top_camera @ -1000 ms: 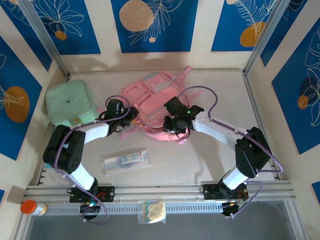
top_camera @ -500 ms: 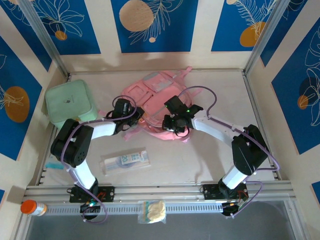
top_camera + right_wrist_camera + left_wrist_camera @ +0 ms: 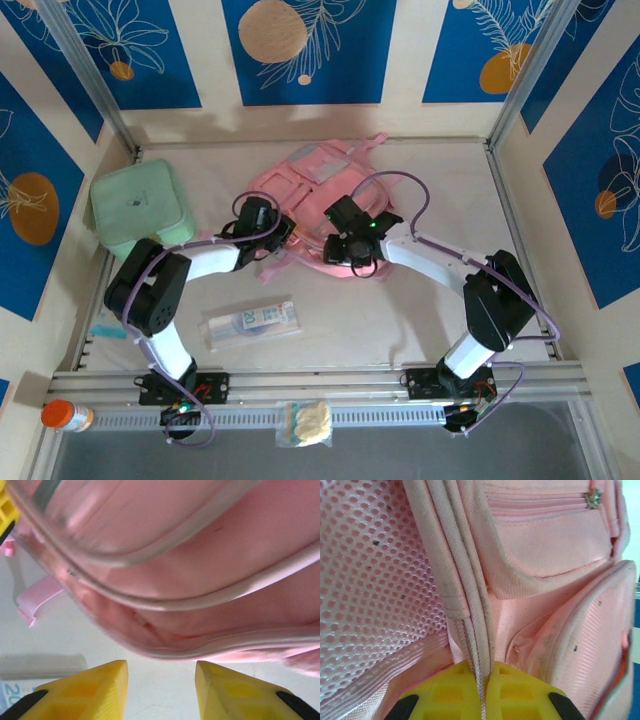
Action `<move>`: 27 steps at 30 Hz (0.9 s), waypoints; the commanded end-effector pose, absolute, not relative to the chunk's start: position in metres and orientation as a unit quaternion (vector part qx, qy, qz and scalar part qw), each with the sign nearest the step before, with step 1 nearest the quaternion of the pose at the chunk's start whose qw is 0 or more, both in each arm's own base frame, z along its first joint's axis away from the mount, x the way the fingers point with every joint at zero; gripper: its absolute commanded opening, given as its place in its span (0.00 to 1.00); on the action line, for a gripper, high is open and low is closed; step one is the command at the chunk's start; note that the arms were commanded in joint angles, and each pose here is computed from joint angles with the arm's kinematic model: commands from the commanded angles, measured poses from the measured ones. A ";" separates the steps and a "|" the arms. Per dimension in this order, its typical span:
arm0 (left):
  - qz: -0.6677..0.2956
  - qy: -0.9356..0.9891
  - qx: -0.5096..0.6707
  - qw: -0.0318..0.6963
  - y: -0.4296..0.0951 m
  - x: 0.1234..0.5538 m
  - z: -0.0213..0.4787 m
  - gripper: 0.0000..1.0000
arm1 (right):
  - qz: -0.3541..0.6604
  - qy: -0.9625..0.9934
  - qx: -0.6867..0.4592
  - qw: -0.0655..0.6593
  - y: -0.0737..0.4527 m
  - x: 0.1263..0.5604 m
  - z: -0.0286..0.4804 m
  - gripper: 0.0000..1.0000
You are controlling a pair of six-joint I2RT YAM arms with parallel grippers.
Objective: Pack the student bag
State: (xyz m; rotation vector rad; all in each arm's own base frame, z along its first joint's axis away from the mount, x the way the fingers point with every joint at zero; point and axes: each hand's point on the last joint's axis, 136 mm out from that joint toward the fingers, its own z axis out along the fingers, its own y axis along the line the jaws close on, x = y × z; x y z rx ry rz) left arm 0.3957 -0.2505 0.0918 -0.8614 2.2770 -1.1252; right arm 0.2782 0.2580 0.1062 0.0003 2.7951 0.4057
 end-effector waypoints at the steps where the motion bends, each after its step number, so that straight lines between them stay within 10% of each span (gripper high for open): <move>1: -0.450 0.804 -0.293 0.254 -0.269 0.398 0.142 0.00 | 0.144 0.972 -0.012 0.187 0.274 0.278 0.121 0.43; 27: -0.455 0.798 -0.289 0.269 -0.273 0.397 0.158 0.00 | -0.087 0.949 0.057 0.297 0.246 0.327 0.114 0.33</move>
